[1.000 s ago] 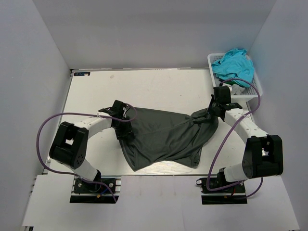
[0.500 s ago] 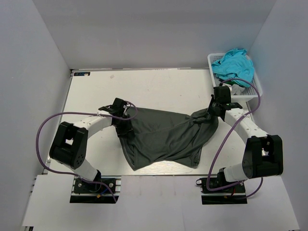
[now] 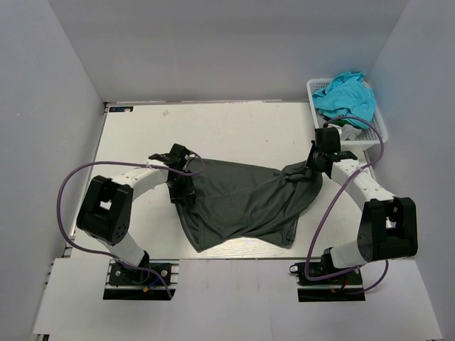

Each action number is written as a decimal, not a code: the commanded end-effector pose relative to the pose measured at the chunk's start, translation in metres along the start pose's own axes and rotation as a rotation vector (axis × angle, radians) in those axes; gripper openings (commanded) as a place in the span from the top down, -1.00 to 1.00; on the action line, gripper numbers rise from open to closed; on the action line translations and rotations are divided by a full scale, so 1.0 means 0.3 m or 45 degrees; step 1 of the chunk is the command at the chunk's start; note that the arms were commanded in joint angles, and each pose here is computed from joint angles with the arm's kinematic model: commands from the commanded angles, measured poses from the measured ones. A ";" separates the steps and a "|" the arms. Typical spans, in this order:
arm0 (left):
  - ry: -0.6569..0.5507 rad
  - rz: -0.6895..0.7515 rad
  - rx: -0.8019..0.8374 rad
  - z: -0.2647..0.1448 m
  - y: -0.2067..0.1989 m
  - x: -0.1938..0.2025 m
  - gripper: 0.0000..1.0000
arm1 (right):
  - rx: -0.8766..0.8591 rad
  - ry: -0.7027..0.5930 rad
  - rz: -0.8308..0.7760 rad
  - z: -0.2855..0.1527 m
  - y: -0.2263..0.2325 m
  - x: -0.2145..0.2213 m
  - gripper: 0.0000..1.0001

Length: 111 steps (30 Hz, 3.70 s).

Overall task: Fold and stack the t-shirts
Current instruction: Flatten out the tshirt

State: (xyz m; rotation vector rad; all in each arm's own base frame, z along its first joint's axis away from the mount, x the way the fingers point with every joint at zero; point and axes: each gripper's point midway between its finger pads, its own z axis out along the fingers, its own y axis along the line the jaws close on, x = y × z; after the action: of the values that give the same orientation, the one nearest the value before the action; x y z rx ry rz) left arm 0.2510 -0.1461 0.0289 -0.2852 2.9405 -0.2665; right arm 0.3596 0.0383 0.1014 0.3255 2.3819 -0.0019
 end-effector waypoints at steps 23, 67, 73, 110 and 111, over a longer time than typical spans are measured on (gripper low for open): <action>0.039 0.081 0.017 0.024 -0.062 -0.024 -0.06 | 0.016 -0.017 0.002 -0.003 -0.005 -0.035 1.00; -0.886 0.092 0.385 -0.691 -0.233 -0.327 1.00 | -0.178 -0.493 0.062 -0.413 0.021 -0.316 1.00; -1.227 0.040 0.381 -0.989 -0.220 -0.436 1.00 | -0.285 -0.769 0.036 -0.658 0.038 -0.476 1.00; -2.130 0.172 0.902 -2.131 0.011 0.027 1.00 | -0.566 -1.850 -0.093 -1.968 -0.115 -0.654 1.00; -2.133 0.153 0.886 -2.124 0.023 0.025 1.00 | -0.559 -1.830 -0.096 -1.935 -0.108 -0.659 1.00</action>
State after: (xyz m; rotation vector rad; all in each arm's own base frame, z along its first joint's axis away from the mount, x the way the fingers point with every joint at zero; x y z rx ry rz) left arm 0.1066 -0.0393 0.6549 -0.0834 1.0671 -0.6479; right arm 0.1032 0.0245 0.6586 -0.0538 0.9484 0.2443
